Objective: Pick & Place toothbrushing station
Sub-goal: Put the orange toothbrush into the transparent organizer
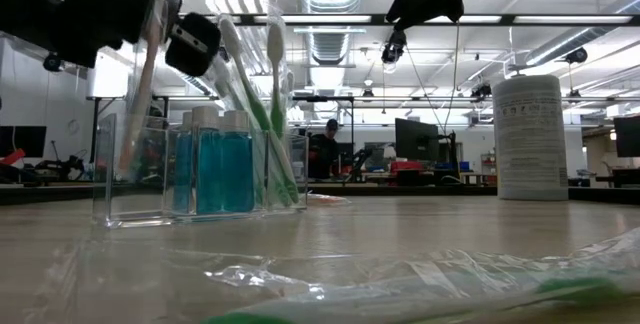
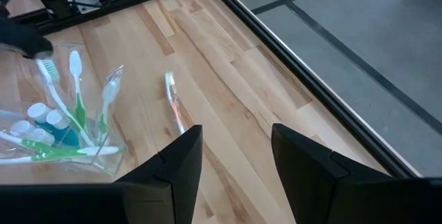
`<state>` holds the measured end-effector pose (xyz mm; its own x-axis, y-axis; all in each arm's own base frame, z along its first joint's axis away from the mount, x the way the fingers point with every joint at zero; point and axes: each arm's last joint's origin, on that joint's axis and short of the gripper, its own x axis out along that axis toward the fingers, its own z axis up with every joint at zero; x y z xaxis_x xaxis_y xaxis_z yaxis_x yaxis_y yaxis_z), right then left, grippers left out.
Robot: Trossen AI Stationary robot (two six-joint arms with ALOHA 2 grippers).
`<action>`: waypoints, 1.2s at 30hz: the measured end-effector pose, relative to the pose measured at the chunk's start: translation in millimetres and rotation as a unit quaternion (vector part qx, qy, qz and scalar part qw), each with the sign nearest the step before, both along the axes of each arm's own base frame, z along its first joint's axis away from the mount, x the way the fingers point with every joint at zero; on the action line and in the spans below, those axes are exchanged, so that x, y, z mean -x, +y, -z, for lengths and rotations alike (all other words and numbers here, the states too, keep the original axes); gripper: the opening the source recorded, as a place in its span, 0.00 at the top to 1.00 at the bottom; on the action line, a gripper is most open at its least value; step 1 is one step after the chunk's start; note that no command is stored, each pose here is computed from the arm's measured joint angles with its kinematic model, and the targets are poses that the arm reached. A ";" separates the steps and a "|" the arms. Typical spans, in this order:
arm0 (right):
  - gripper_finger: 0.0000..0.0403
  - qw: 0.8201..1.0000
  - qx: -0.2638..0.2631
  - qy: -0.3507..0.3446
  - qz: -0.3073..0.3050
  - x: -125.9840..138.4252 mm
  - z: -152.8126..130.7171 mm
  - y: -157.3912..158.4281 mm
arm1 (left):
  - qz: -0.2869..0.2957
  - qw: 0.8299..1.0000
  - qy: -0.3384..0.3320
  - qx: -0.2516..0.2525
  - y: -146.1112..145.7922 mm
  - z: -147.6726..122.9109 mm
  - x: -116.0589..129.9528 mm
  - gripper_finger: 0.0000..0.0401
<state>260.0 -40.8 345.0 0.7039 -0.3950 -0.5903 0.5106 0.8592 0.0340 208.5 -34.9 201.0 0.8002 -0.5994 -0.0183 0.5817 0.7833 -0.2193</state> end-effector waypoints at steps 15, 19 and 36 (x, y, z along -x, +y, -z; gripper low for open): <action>0.58 1.000 0.000 0.000 0.000 0.0 0.0 -0.1 | 0.000 0.999 0.039 0.002 0.0 13.2 0.6 0.90; 0.58 1.000 0.000 0.000 0.000 0.0 -0.1 0.0 | 0.000 1.000 0.031 0.002 0.2 10.1 2.0 0.89; 0.58 1.000 0.000 0.000 0.000 0.0 -0.2 -0.1 | 0.001 0.997 0.074 0.004 0.2 17.4 3.0 0.90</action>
